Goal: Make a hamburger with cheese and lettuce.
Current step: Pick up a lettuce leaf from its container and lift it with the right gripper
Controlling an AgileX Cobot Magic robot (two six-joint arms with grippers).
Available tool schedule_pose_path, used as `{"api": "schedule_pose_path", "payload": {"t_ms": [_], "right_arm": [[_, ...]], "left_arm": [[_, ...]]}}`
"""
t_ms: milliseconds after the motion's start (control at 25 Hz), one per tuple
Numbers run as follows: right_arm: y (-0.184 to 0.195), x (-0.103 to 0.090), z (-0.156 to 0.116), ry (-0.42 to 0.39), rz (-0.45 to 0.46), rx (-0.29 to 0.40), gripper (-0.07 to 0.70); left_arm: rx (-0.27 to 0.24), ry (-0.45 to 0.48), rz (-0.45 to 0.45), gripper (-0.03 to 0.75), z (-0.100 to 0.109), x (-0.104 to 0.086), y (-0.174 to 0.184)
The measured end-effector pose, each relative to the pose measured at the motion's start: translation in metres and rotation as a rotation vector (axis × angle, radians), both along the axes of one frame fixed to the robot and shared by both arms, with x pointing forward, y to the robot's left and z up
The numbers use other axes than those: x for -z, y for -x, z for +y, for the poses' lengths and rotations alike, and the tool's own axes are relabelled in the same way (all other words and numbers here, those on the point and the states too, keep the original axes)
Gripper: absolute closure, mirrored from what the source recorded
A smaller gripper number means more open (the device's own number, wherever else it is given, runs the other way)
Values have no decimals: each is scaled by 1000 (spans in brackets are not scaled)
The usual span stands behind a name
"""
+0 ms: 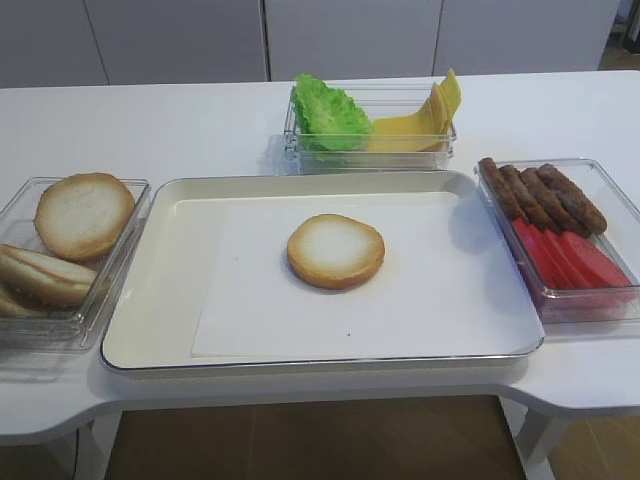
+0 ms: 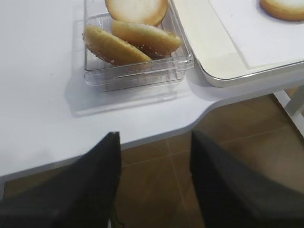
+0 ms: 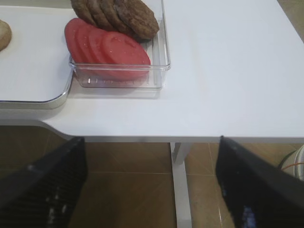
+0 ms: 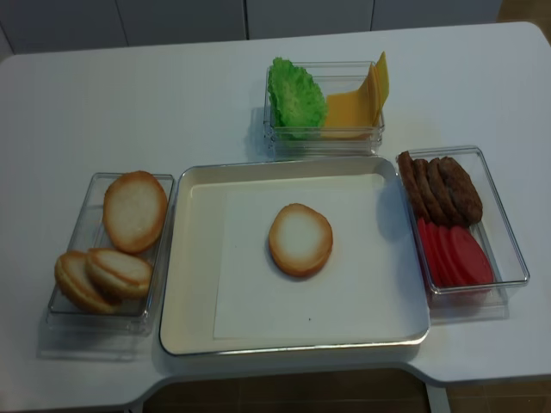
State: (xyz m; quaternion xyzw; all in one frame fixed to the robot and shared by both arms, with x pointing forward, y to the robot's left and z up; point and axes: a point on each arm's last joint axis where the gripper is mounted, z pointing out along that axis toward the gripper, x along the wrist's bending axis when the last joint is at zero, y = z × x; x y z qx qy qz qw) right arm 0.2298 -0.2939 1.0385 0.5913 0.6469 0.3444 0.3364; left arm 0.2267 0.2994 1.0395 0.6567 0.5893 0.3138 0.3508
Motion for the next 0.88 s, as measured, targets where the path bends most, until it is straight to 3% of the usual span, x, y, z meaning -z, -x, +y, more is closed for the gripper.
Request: {"api": "schedule_pose_path", "payload": {"t_ms": [640, 880], "right_arm": [[0, 0, 0, 0, 0, 0, -20], [0, -8, 5, -66, -53, -27, -20]], "left_arm": [[0, 0, 0, 365, 0, 0, 0], [0, 0, 0, 365, 0, 0, 0]]}}
